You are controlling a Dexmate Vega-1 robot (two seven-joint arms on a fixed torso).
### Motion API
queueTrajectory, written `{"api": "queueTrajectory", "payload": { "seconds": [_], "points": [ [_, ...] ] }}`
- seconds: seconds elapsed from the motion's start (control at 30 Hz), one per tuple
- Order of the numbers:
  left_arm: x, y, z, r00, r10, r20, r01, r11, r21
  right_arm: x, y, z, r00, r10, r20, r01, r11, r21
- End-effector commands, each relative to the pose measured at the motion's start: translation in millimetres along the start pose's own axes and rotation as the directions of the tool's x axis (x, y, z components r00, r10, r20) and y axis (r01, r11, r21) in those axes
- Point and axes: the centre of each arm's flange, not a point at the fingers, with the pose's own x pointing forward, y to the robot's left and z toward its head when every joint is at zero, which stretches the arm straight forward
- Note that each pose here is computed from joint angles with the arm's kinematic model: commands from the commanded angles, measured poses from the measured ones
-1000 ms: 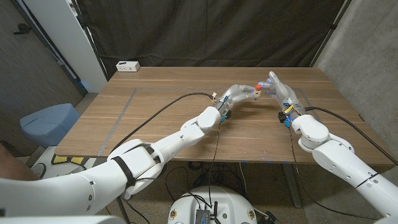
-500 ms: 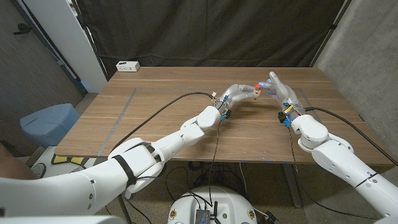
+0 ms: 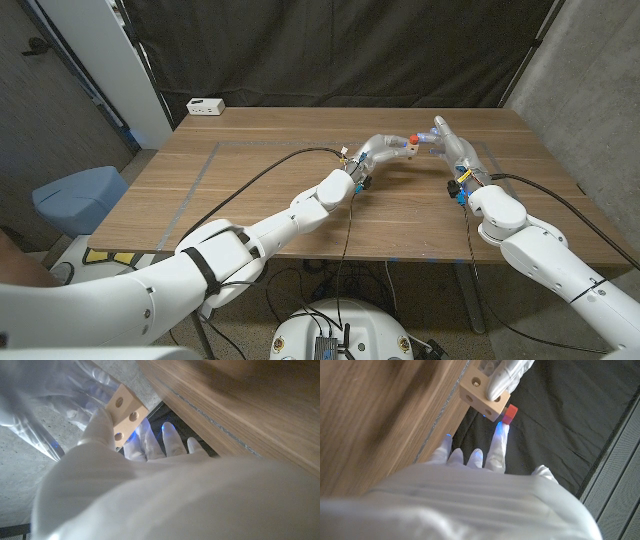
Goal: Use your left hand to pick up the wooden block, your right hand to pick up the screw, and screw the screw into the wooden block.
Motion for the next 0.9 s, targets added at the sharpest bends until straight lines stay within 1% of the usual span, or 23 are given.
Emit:
{"api": "queueTrajectory", "payload": {
  "seconds": [0.03,0.47,0.9],
  "points": [
    [-0.1,0.5,-2.1,1.000,0.000,-0.005,0.000,1.000,-0.004,-1.5,0.5,-0.9,1.000,-0.014,-0.001,0.014,1.000,-0.001],
    [-0.2,0.8,-3.0,1.000,-0.005,-0.008,0.005,1.000,-0.006,-5.3,2.2,-0.2,1.000,-0.024,0.000,0.024,1.000,0.000],
    [-0.7,0.5,-3.4,1.000,-0.005,-0.010,0.004,1.000,-0.005,-6.9,4.0,0.4,1.000,-0.017,0.003,0.017,1.000,0.002]
  ]
}}
